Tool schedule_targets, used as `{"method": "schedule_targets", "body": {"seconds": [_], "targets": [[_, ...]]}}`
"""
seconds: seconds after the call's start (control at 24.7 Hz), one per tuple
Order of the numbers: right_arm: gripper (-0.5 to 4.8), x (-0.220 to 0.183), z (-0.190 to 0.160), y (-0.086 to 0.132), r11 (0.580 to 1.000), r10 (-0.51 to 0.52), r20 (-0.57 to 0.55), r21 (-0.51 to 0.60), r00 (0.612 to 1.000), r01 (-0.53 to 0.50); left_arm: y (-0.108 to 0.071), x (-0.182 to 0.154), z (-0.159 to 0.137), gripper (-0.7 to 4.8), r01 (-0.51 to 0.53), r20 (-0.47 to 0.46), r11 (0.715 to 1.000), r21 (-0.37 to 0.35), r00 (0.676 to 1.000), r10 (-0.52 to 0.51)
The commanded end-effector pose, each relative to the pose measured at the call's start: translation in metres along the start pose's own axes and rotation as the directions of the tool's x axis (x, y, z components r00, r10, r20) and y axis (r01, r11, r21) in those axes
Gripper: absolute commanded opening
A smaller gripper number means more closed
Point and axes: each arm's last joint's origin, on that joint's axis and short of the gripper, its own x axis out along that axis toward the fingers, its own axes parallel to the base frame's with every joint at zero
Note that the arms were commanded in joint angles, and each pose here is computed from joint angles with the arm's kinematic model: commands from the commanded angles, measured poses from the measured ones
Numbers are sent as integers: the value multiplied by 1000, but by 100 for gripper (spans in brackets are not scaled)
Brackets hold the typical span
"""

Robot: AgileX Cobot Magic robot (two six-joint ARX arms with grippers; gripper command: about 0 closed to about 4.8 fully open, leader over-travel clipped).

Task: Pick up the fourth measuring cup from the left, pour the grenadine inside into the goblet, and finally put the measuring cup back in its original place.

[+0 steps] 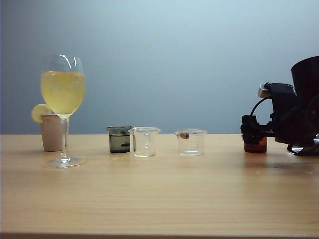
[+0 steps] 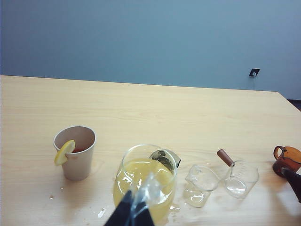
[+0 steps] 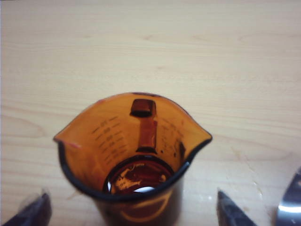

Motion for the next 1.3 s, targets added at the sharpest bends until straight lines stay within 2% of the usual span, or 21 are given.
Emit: {"method": "schedule_targets", "body": {"seconds": [0.04,0.41,0.81,0.85,0.89,1.01,1.05,1.17,1.3], "targets": [[479,9,4,0,1000,5,29,0,1000,-5,0,0,3,-6,0,18,1000,-8,1000,0],[479,37,8,-1,1000,4,61,-1,998,-4,0,0,3,-6,0,19,1000,-8,1000,0],[479,41,6,-1,1000,3,31,0,1000,-3,0,0,4,-6,1,29,1000,-8,1000,-1],[435,41,6,-1,1000,3,30,0,1000,-3,0,0,4,-6,1,29,1000,-8,1000,-1],[310,41,6,-1,1000,3,30,0,1000,-3,0,0,4,-6,1,29,1000,-8,1000,-1],[153,41,6,-1,1000,4,30,0,1000,-4,0,0,4,-6,2,29,1000,-8,1000,-1],[70,41,6,-1,1000,8,30,0,1000,-8,0,0,4,-6,1,29,1000,-8,1000,-1],[-5,41,7,0,1000,10,45,-1,999,-10,0,0,4,-6,1,28,1000,-8,1000,-1],[-5,40,13,0,1000,12,74,-2,997,-12,0,0,3,-6,0,25,1000,-8,1000,0]]}}
